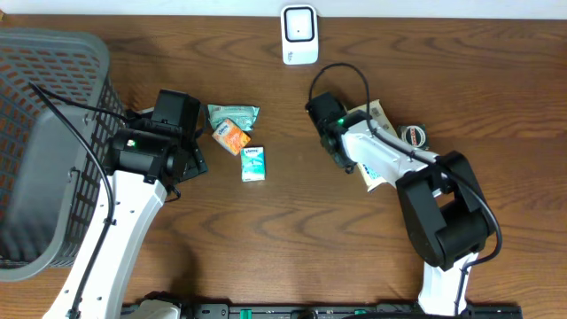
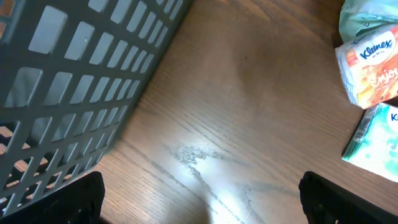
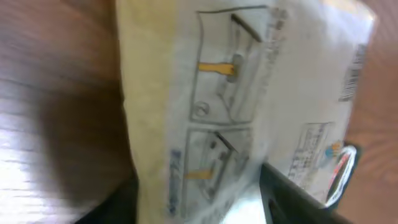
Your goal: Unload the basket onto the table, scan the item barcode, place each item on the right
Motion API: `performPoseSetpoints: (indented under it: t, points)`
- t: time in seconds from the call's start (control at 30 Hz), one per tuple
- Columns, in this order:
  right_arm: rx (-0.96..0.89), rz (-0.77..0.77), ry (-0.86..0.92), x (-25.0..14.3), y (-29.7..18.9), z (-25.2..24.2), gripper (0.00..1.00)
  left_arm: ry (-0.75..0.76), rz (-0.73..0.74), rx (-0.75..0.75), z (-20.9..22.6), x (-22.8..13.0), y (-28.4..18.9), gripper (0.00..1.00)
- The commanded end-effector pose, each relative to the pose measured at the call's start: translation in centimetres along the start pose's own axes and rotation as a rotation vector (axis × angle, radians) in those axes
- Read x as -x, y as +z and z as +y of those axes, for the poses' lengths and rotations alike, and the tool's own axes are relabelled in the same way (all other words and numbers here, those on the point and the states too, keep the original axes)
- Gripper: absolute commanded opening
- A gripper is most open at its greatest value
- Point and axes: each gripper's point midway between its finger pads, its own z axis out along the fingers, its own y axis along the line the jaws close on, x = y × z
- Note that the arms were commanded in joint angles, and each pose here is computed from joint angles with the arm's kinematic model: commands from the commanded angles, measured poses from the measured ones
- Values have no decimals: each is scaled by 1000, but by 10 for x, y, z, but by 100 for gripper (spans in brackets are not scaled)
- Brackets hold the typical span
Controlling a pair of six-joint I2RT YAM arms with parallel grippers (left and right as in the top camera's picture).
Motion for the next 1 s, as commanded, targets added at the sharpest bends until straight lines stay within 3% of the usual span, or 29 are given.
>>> performPoseSetpoints:
  t: [0.0,0.03,0.3,0.5,0.63,0.97]
  points:
    - [46,33,59,-6,12,4,15,-13,-12,9,4,2,-2,98]
    - [73,33,61,-6,12,8,2,-13,-12,9,4,2,-2,98]
    - [273,-28,87,19,-21,25,1,-13,-12,9,4,2,-2,98]
    - [798,-246,76,67,-114,58,1,-13,-12,9,4,2,-2,98]
    - [1158,-350,54,77,-170,74,1,-13,-12,9,4,2,-2,98]
    - [1697,-354,53,60,-213,92,1,-13,-12,9,4,2,-2,98]
